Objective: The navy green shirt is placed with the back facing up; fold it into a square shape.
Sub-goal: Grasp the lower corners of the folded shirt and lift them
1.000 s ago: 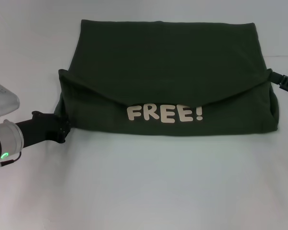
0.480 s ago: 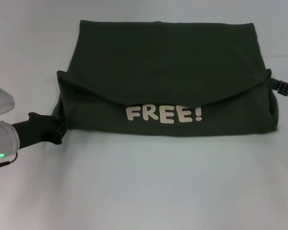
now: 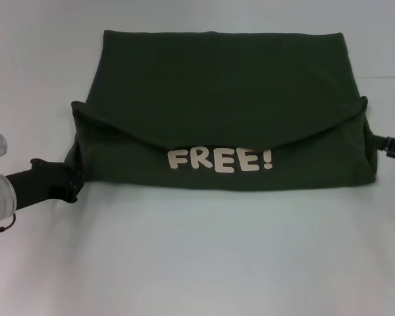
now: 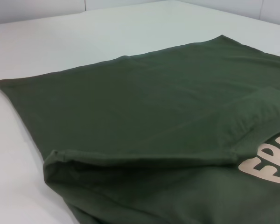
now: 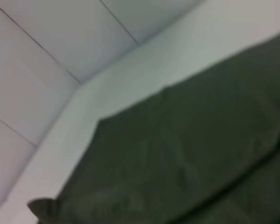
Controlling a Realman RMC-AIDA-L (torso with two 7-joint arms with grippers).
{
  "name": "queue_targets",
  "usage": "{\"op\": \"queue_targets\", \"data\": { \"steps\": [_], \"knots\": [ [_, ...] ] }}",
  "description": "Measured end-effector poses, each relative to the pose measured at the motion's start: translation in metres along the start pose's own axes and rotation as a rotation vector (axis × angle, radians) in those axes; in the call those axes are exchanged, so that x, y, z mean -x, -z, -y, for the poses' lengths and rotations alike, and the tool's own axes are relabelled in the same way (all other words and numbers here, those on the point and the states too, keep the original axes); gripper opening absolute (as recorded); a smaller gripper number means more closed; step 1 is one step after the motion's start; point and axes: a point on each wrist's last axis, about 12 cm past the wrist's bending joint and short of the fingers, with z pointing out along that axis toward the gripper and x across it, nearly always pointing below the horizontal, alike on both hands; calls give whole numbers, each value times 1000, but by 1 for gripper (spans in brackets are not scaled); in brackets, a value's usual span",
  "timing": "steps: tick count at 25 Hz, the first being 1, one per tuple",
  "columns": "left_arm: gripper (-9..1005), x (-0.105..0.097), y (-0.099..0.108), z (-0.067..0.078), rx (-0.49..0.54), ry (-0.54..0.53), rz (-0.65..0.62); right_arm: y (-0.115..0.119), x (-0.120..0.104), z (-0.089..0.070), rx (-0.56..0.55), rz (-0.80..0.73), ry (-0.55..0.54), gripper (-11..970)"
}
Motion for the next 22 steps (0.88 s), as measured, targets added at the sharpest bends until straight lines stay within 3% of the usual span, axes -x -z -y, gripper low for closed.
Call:
{"op": "queue_targets", "data": {
  "steps": [10, 22],
  "knots": [
    [41, -2, -1, 0, 6, 0, -5, -22, 3, 2, -118, -52, 12, 761],
    [41, 0, -3, 0, 12, -7, -8, -48, -9, -7, -125, -103, 26, 746]
  ]
}}
